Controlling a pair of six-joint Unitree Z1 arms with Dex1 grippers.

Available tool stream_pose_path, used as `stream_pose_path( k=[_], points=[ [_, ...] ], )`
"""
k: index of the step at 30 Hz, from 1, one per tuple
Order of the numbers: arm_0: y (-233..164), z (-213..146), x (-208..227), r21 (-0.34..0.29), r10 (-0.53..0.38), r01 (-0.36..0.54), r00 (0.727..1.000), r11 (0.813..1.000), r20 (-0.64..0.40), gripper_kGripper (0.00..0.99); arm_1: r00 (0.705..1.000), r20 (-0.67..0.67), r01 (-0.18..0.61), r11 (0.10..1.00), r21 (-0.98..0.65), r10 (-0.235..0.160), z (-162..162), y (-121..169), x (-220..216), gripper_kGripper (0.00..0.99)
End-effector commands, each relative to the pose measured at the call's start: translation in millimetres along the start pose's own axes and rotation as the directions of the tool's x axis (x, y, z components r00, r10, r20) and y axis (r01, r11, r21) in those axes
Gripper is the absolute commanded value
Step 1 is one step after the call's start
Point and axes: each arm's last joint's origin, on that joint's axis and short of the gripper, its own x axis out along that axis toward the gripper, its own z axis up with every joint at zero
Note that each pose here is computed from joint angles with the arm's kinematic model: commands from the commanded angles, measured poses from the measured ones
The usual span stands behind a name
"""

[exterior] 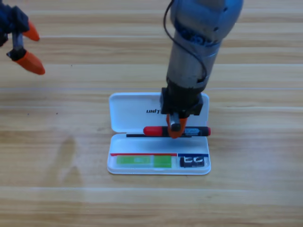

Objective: Clean up eraser and pencils

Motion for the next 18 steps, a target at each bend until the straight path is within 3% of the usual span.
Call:
stream_pose_path(
  k=[1,14,16,18],
  points=[
    [-2.1,-12.0,21.2,-0.009,-0.074,0.074,0.997,0.997,-0.032,0.989,0.996,-0.043,-0.073,0.997,-0.015,0.073,17.0,4.5,43.4,0.0],
    [-7.5,-17.9,26.0,0.006,-0.099,0.099,0.994,0.995,-0.047,0.989,0.996,-0.043,-0.072,0.997,-0.006,0.072,25.6,2.0,56.7,0.0],
    [-7.6,-17.9,25.4,0.008,-0.097,0.097,0.994,0.995,-0.048,0.989,0.997,-0.042,-0.069,0.998,-0.002,0.068,25.5,2.2,54.3,0.268],
    [-7.8,-18.1,25.6,0.009,-0.098,0.099,0.994,0.995,-0.048,0.989,0.997,-0.037,-0.062,0.998,0.014,0.062,24.9,3.0,48.2,0.712]
  ],
)
